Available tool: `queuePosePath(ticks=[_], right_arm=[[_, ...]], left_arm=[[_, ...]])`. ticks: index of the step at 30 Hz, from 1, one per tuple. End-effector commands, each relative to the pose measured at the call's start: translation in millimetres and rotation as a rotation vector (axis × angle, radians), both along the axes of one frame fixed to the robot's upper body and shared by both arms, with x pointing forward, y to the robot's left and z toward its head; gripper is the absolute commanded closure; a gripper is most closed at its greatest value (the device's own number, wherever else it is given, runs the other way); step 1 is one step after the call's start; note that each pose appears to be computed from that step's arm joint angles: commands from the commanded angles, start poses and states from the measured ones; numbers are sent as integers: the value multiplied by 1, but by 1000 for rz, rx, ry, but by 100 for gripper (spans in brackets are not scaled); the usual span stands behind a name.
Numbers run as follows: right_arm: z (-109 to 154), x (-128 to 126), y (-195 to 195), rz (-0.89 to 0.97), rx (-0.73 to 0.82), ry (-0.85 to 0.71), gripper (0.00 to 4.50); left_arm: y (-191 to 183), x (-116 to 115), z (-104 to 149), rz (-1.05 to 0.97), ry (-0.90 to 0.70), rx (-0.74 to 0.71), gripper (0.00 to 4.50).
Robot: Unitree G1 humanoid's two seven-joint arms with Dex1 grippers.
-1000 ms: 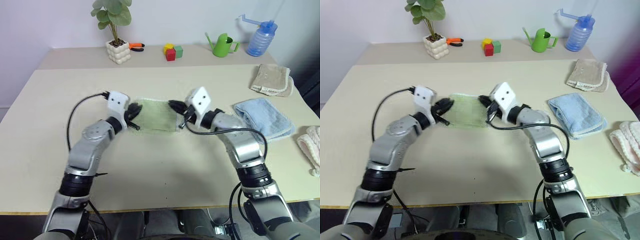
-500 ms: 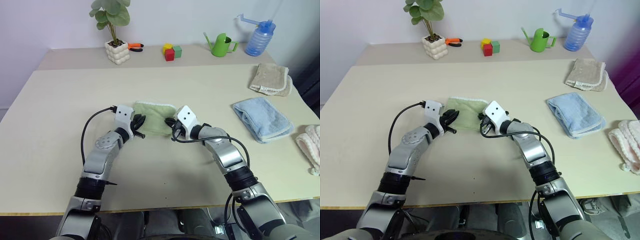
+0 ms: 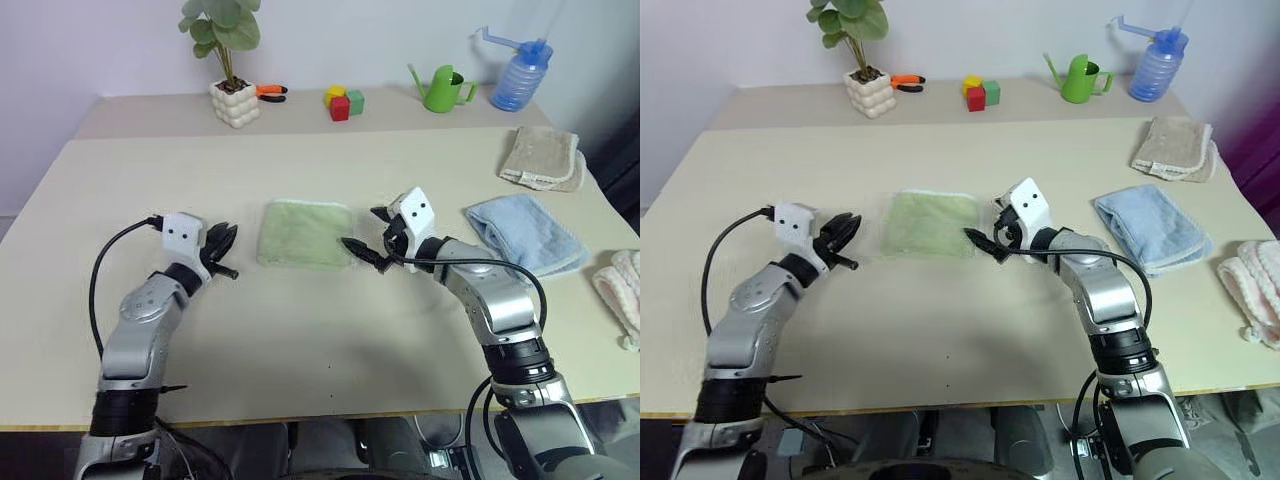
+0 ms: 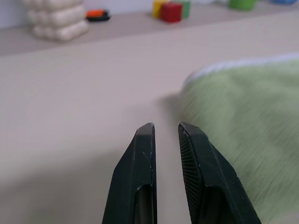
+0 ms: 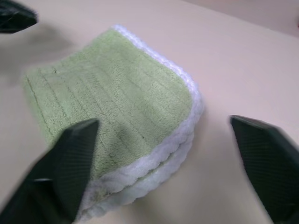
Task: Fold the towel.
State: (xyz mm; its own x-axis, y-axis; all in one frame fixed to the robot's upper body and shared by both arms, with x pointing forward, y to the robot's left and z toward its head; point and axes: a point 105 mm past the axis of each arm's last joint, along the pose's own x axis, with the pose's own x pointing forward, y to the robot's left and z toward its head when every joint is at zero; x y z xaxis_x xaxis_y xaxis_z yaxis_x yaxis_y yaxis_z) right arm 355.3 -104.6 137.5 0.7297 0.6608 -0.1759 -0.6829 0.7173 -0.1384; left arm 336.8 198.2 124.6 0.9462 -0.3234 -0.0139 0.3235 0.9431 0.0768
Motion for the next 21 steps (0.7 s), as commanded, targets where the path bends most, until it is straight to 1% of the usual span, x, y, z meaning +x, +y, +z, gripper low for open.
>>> queuePosePath(ticks=[1,2,5,6,8,9,10,11,14,17,21], right_arm=[[17,-8,6,39,-7,-81,4],[16,-10,7,49,-13,-86,4],[18,-19,11,115,-52,-124,0],[19,-23,13,143,-64,-136,0],[21,-30,16,190,-83,-167,0],[23,-33,17,206,-81,-174,0],[25,-35,18,217,-80,-181,0],[26,-38,19,233,-77,-183,0],[26,-45,22,278,-102,-202,0],[23,-50,23,311,-160,-232,0],[26,-55,26,340,-160,-255,0]], left_arm=[[5,2,6,15,25,-132,373],[3,3,5,8,41,-156,373],[-11,3,-5,-50,149,-228,293],[-18,2,-8,-70,191,-279,247],[-29,4,-12,-75,282,-423,150],[-35,5,-13,-77,320,-468,104],[-39,5,-14,-79,346,-492,43],[-44,5,-13,-90,365,-530,9],[-60,3,-7,-140,401,-615,9],[-72,1,-12,-153,463,-617,9],[-90,-4,-20,-192,525,-603,9]])
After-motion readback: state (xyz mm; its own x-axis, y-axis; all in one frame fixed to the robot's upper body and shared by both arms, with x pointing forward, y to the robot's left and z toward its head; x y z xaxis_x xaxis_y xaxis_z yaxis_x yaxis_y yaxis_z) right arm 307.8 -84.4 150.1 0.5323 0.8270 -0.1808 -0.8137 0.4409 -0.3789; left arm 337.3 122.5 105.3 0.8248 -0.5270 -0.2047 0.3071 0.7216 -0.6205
